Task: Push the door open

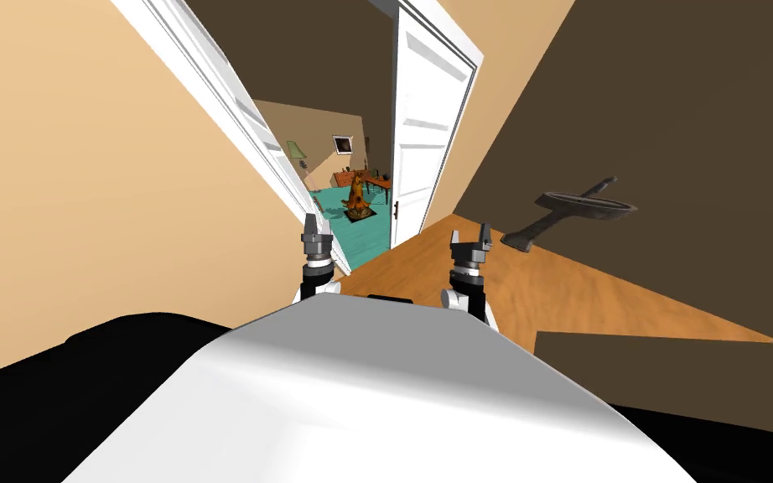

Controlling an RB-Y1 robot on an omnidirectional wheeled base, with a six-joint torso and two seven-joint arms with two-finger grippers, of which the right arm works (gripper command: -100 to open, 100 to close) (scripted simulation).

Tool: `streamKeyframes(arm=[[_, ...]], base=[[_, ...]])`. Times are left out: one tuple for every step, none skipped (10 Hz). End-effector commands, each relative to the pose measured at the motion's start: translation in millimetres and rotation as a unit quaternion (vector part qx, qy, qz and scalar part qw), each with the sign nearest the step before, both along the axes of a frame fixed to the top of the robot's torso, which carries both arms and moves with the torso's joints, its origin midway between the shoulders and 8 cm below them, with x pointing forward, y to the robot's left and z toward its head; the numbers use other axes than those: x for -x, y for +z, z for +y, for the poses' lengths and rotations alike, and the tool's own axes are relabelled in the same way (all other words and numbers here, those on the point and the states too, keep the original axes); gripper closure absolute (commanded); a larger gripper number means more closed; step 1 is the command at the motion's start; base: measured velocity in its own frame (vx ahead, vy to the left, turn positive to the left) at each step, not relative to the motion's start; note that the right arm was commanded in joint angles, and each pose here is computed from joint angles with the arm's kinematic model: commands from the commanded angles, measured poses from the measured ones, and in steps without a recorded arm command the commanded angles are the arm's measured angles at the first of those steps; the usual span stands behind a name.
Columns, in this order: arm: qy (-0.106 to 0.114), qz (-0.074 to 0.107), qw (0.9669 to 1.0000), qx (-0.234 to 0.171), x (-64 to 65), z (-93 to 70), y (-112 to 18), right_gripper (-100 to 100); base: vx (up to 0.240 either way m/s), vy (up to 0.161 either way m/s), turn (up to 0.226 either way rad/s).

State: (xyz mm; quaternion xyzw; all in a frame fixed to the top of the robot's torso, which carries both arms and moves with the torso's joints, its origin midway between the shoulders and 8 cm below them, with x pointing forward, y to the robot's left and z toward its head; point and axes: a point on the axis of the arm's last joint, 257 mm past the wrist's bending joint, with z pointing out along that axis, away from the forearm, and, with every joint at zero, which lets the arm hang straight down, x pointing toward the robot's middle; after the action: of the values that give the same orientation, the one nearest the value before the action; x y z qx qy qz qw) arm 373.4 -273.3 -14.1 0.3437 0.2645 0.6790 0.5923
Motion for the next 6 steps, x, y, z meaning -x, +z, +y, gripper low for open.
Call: streamKeyframes(arm=[[0.009, 0.007, 0.9999, -0.012, -4.0, -3.0, -9.0, -100], [0.016, 0.014, 0.9995, -0.023, -8.5, -5.4, -17.8, -100], [0.020, 0.017, 0.9992, -0.030, -10.9, -6.9, -22.8, -100], [0.028, 0.024, 0.9984, -0.043, -15.7, -9.9, -32.6, -100], [0.031, 0.028, 0.9979, -0.050, -18.0, -11.4, -37.5, -100], [0.035, 0.031, 0.9973, -0.057, -20.3, -13.0, -42.4, -100]], base=[[0.111, -0.045, 0.204], [0.112, -0.072, 0.171], [0.102, -0.072, 0.167], [0.122, -0.082, 0.248], [0.120, -0.079, 0.233], [0.102, -0.070, 0.131]])
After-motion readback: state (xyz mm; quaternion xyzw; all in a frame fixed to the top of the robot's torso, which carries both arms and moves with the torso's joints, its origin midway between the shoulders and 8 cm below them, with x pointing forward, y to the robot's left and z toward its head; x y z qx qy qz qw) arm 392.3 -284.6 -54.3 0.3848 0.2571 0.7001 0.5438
